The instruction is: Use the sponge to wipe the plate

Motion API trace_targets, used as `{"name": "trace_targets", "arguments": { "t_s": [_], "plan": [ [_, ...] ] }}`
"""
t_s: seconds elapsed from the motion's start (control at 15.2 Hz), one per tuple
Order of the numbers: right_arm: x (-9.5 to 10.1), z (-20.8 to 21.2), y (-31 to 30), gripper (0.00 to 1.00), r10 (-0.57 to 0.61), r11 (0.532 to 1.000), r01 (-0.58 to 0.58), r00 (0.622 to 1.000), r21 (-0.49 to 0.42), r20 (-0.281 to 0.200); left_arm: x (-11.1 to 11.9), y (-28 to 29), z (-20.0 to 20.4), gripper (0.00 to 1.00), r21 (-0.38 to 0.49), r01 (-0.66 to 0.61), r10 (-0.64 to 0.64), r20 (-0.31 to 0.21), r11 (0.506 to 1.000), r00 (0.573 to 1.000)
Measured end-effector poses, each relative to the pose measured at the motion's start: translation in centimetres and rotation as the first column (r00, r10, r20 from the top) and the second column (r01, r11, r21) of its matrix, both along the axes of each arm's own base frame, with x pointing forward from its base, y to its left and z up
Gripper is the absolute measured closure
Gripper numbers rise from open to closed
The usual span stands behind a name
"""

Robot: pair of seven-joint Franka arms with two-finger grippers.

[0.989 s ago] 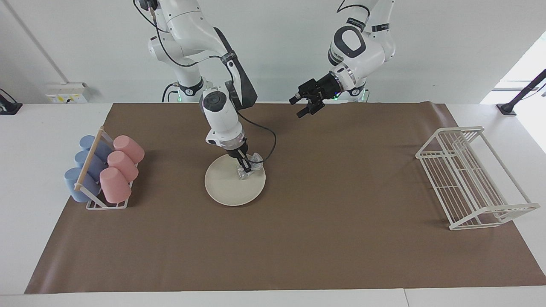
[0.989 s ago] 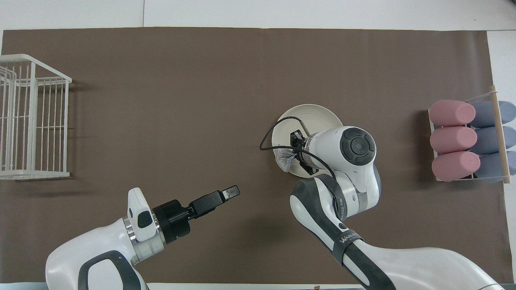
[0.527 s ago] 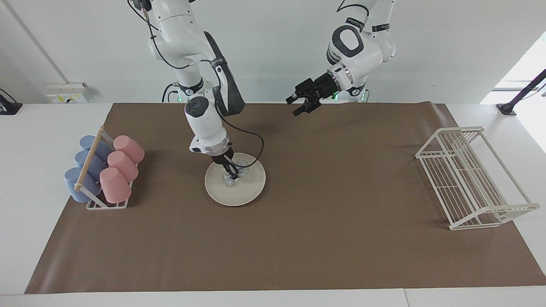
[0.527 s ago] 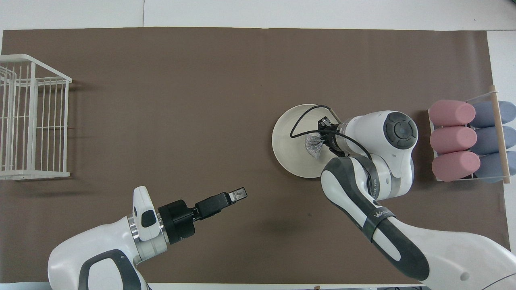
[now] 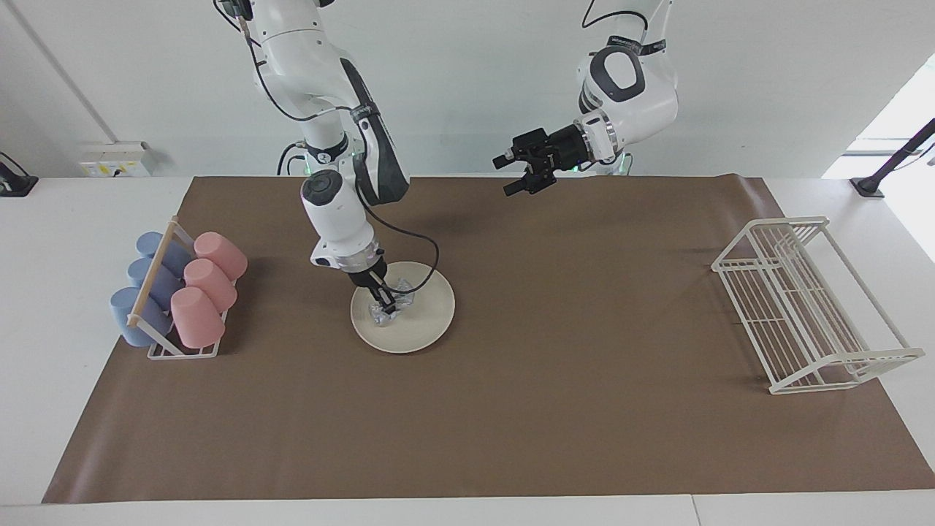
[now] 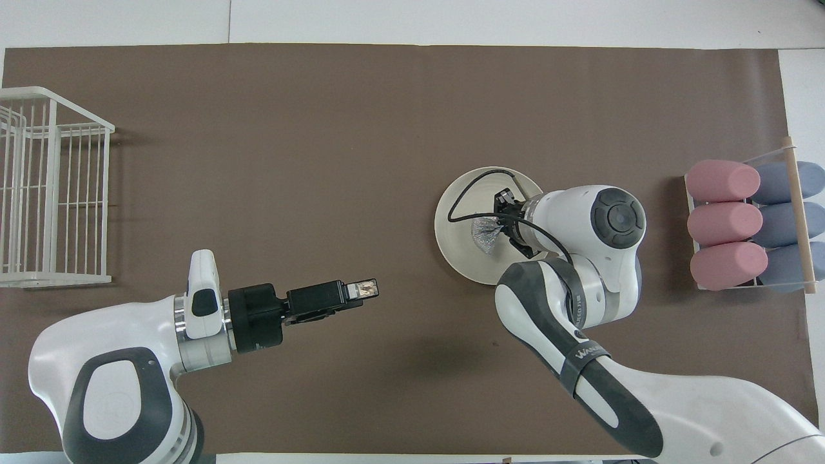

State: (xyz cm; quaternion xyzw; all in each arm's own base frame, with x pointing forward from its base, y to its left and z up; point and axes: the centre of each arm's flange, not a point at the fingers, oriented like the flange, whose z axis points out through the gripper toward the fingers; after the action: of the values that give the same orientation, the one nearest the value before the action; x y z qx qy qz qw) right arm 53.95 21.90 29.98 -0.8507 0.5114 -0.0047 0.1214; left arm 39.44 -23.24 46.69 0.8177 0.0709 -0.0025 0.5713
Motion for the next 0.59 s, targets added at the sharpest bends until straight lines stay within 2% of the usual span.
{"name": "trace_targets", "arguments": {
  "t_s": [0.26, 0.46, 0.59],
  "plan": [
    [-1.4, -0.2, 3.6, 0.9, -0.042, 0.999, 0.042, 0.999, 0.02, -0.002, 2.6, 3.0, 0.8, 0.0, 0.091, 0.135, -0.133, -0.031, 0.987, 0.991],
    [-1.0, -0.2, 2.9, 0.9, -0.006, 1.0, 0.006, 1.0, 0.013, 0.009, 2.6, 3.1, -0.1, 0.0, 0.169, 0.184, -0.181, -0.035, 0.968, 0.983],
    [0.1, -0.2, 0.4, 0.9, 0.032, 0.999, -0.032, 0.999, 0.001, 0.028, 2.5, 3.1, -0.4, 0.0, 0.205, 0.203, -0.2, -0.036, 0.958, 0.979]
  ]
}}
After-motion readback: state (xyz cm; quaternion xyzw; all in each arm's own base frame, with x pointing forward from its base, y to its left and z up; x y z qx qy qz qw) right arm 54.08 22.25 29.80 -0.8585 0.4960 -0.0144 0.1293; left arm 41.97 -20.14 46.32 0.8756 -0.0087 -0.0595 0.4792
